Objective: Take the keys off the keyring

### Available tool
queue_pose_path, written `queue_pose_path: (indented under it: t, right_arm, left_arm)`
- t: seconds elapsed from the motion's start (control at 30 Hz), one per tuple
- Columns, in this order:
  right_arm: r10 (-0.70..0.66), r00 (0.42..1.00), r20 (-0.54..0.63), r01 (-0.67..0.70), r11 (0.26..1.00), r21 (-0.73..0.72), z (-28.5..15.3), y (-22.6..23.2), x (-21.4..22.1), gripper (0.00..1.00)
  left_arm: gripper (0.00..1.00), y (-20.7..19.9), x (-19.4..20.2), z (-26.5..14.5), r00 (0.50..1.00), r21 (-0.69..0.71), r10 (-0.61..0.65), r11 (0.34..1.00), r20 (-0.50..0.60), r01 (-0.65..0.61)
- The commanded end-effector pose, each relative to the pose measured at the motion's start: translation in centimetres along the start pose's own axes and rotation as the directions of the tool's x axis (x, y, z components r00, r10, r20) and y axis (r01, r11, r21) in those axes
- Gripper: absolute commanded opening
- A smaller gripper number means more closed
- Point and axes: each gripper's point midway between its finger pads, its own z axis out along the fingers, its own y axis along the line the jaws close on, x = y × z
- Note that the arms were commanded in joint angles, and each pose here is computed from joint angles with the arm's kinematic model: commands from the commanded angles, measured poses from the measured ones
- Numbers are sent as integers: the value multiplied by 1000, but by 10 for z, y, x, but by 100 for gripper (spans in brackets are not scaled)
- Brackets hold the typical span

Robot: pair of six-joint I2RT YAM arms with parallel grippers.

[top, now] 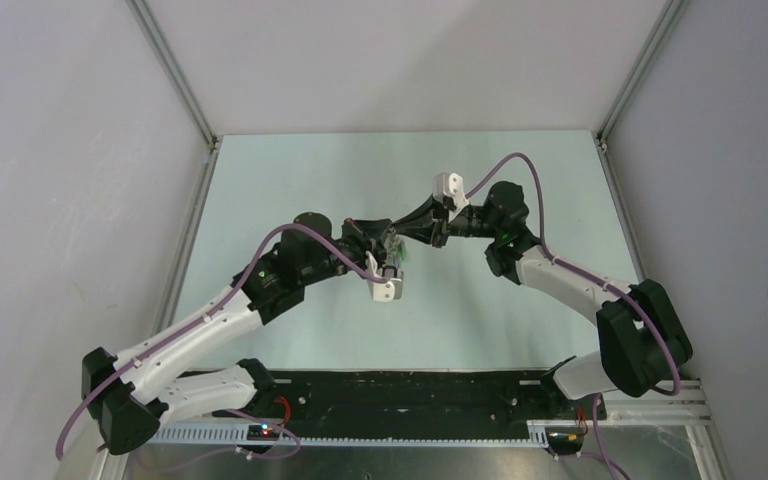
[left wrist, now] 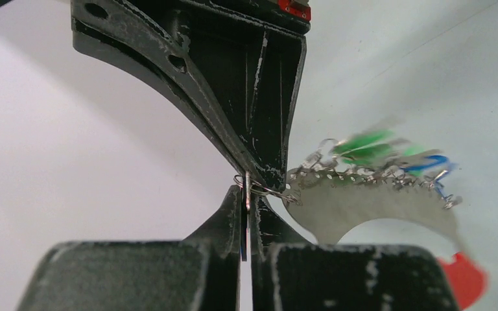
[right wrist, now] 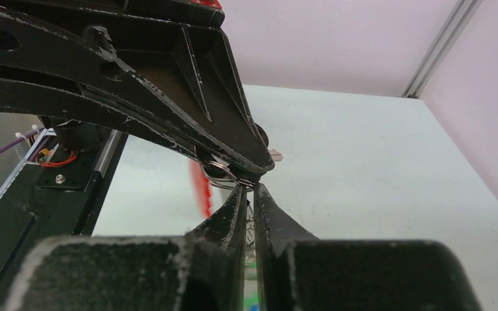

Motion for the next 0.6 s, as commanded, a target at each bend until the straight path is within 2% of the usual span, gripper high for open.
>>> queue_pose_path:
  t: [0.0,0.2,0.27,0.57]
  right_arm:
    - [-84,994,67,88,994,-63,5,10,-38,7]
    - [-57,996,72,60,997,-45,-4,4,-43,0]
    - [3,996,88,1,999,-45,-8,3,-49,0]
    - [41,994,105,-40,999,-9,-12,-4,-55,0]
  left_arm:
    - [0,47,-16,-7,998,-130,60,990,31,-55]
    - [0,51,-8,-10,999,-147,48,988,-16,-49]
    - [0,50,-6,-11,999,-153,43,987,-24,-46]
    - [0,47,-1,-12,1000,-165,17,986,-25,-21]
